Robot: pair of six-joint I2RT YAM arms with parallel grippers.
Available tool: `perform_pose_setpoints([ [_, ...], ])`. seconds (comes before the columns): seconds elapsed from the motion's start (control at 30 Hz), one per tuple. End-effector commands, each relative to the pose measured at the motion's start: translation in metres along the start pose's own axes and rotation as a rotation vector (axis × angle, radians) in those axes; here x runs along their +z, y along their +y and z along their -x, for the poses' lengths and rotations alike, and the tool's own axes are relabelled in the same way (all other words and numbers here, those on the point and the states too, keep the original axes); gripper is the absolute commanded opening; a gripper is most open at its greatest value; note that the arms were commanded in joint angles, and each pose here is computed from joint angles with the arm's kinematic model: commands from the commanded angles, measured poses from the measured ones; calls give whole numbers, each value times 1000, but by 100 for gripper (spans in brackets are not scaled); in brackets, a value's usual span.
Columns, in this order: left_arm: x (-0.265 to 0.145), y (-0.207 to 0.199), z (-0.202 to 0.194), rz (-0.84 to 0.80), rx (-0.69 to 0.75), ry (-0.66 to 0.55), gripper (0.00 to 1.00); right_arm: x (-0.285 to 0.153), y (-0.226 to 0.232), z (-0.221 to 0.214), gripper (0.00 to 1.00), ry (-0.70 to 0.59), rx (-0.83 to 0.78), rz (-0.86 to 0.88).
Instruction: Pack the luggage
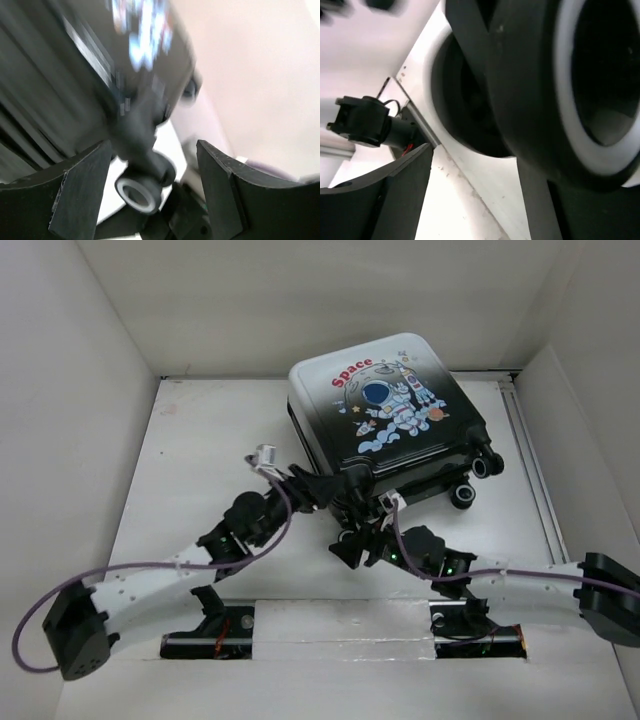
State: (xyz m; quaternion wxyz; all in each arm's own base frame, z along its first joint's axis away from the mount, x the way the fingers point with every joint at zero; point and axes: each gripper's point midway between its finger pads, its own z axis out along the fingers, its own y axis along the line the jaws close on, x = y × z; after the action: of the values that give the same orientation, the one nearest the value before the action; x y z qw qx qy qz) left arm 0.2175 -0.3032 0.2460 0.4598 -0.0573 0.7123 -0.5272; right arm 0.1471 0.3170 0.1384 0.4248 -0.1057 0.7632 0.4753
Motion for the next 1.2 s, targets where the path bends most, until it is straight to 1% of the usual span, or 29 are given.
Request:
perform_pose_setpoints([
  [0.0,-29,6,72,74,59,-293,64,-9,-17,-3,74,43,-51,-105],
  [0.03,-34,19,69,117,67,-288,64,-12,-15,0,75,39,-50,-102],
  [0.07,-39,30,72,152,70,-311,64,-15,-19,-3,75,63,-66,-122],
  [0.1,-44,47,63,191,81,-296,62,-17,-13,-4,77,75,-68,-108],
  [0.13,-49,55,58,208,88,-282,56,-19,-5,3,77,68,-75,-87],
  [0.17,-50,64,51,225,94,-269,53,-21,-7,2,78,85,-79,-101],
  [0.2,-51,74,41,236,102,-240,47,-23,-5,6,78,83,-87,-99],
  [0.23,-52,91,25,260,114,-199,42,-24,3,14,82,71,-84,-89],
  [0.27,-51,97,16,253,116,-176,36,-26,8,21,85,61,-82,-81],
  [0.3,-51,102,2,245,121,-130,33,-29,5,21,88,74,-97,-105],
  [0.33,-54,116,-13,267,121,-99,30,-29,11,31,88,57,-96,-109],
  [0.37,-54,118,-33,260,134,-44,30,-31,13,38,90,49,-96,-118],
  [0.4,-53,114,-37,235,132,-50,30,-34,8,36,90,73,-117,-153],
  [0.43,-54,119,-41,253,156,-58,32,-36,8,44,90,54,-118,-169],
  [0.47,-54,122,-55,265,174,-24,32,-36,13,53,91,37,-126,-171],
  [0.5,-50,121,-53,271,187,-32,32,-37,13,56,91,32,-127,-181],
  [0.53,-49,123,-57,270,198,-18,34,-39,15,62,93,16,-126,-184],
  [0.57,-44,119,-56,264,195,-22,35,-40,16,69,97,0,-125,-194],
  [0.6,-38,118,-60,267,216,-6,35,-40,20,73,97,-9,-123,-188],
  [0.67,-24,104,-64,227,241,10,37,-40,17,77,100,-15,-136,-215],
  [0.73,-16,97,-68,227,270,11,37,-39,18,82,100,-25,-138,-231],
  [0.8,-6,83,-63,223,315,-23,37,-41,13,84,100,-24,-146,-263],
  [0.83,-3,83,-68,232,334,-14,37,-41,12,85,100,-23,-149,-278],
  [0.9,2,79,-70,228,348,-14,38,-43,5,86,100,-29,-147,-314],
  [1.0,10,79,-67,229,363,-49,38,-46,7,92,100,-53,-141,-308],
  [1.07,15,75,-67,226,360,-53,38,-47,7,98,100,-71,-130,-303],
  [1.17,23,73,-69,222,366,-56,38,-46,6,96,100,-64,-135,-295],
])
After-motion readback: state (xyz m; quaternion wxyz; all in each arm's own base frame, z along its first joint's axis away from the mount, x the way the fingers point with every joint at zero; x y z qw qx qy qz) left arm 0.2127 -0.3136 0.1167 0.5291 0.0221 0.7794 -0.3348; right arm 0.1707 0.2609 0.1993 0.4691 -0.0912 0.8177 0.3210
